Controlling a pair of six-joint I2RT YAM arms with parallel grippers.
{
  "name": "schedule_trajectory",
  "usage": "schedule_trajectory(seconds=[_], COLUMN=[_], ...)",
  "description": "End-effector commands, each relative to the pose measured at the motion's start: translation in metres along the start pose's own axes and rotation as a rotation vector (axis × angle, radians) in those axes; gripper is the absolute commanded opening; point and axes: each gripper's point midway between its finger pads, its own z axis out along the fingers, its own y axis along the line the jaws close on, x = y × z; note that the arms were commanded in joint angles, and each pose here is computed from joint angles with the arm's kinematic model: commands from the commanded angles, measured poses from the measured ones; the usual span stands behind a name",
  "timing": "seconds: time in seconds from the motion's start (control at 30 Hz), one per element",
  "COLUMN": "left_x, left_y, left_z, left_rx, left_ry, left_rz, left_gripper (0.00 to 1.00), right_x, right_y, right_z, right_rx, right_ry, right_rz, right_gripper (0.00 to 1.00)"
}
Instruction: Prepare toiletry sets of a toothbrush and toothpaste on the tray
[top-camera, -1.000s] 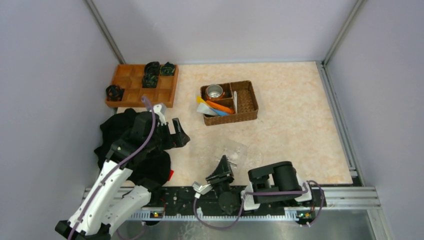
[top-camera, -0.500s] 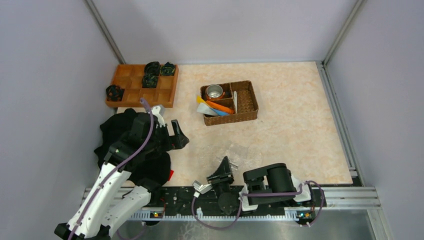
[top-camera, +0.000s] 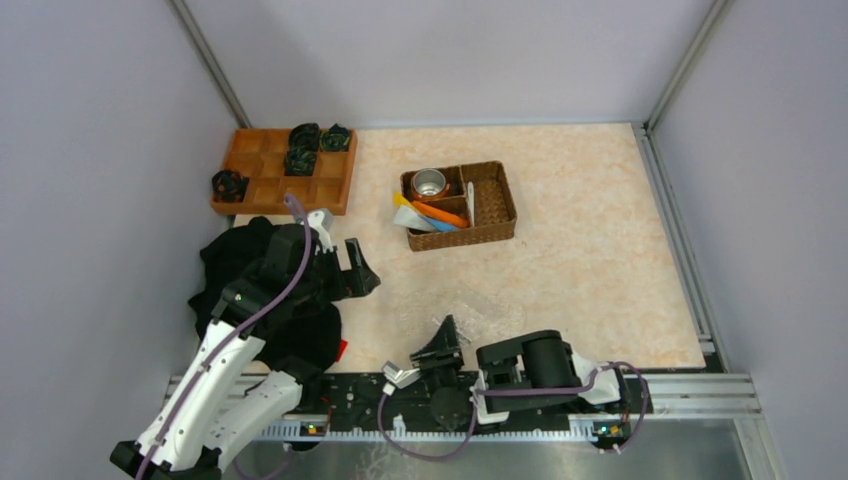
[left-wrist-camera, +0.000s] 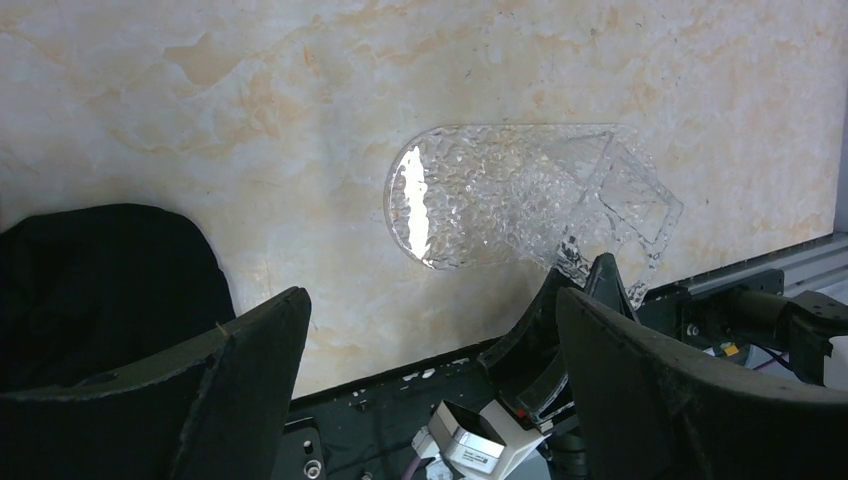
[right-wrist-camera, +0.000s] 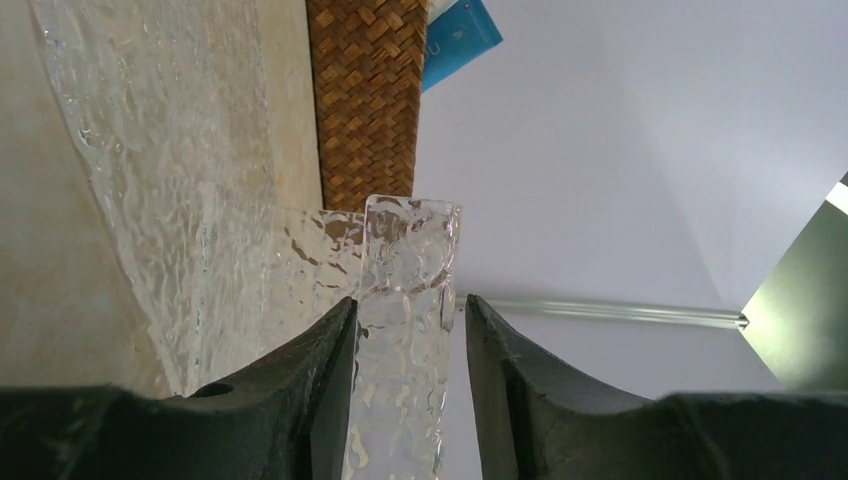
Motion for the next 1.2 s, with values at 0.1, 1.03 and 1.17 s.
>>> schedule_trajectory(seconds=[0.1,1.03,1.17], left_x=[-0.001,0.005,0.001], left_y=[-0.002,-0.011,-0.018], left_z=[0.003,0.040,0.060], left_rx=[0.012,0.071,0.084], left_ry=[-0.001,0.049,0.090], left_rz=[-0.004,0.012,0.025], left_gripper=[0.99,0.85,0.81], right_x=[0.000,0.154,0.183], right_y=[-0.009,-0.223,-0.213], right_z=[-0.004,-0.056,-0.049], right_rx=[0.010,-0.279,-0.269], right_ry=[0.013,0.035,0.034], right_rz=[0.277,1.978,2.004], right_gripper=[0.57,0.00,0.31])
